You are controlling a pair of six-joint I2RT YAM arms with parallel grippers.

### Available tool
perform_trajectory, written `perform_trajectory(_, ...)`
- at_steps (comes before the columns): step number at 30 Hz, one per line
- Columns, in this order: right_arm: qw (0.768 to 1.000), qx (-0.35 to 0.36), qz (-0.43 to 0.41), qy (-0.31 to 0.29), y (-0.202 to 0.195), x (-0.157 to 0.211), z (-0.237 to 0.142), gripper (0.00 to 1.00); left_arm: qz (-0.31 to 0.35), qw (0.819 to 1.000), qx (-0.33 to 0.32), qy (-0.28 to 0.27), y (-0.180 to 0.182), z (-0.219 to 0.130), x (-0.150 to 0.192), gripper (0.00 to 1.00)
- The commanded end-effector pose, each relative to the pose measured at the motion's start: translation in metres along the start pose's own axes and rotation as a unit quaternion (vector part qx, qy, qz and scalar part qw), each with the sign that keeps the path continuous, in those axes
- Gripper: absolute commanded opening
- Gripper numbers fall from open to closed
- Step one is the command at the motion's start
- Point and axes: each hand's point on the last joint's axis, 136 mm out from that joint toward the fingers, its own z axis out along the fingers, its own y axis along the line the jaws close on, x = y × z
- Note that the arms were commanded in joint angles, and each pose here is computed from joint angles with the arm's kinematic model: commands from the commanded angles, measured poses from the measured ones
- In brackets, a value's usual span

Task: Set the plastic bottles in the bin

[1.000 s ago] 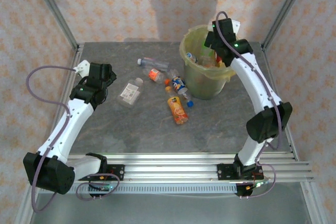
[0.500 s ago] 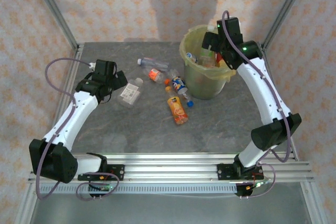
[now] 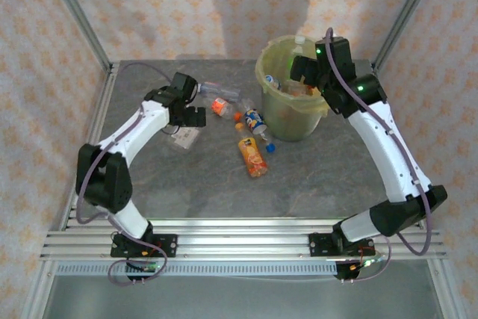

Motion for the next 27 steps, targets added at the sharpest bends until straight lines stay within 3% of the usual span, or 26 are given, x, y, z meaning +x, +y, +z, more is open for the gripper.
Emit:
perform_trajectory(1, 1.0, 0.008, 0.008, -0.014, -0.005, -0.001, -0.008, 0.99, 0.059, 0.996, -0.043, 0.046, 0.013, 0.006, 0.007, 1.0)
perform_trajectory(10, 1.0, 0.008, 0.01, -0.014, -0.007, 0.002, -0.008, 0.99, 0.119, 0.987, -0.071, 0.086, 0.017, 0.034, 0.004, 1.0)
perform_trajectory(27, 0.999, -0.001, 0.02, -0.027, -0.004, -0.003, -0.008, 0.99, 0.129, 0.975, -0.01, 0.179, 0.022, 0.085, 0.037, 1.0)
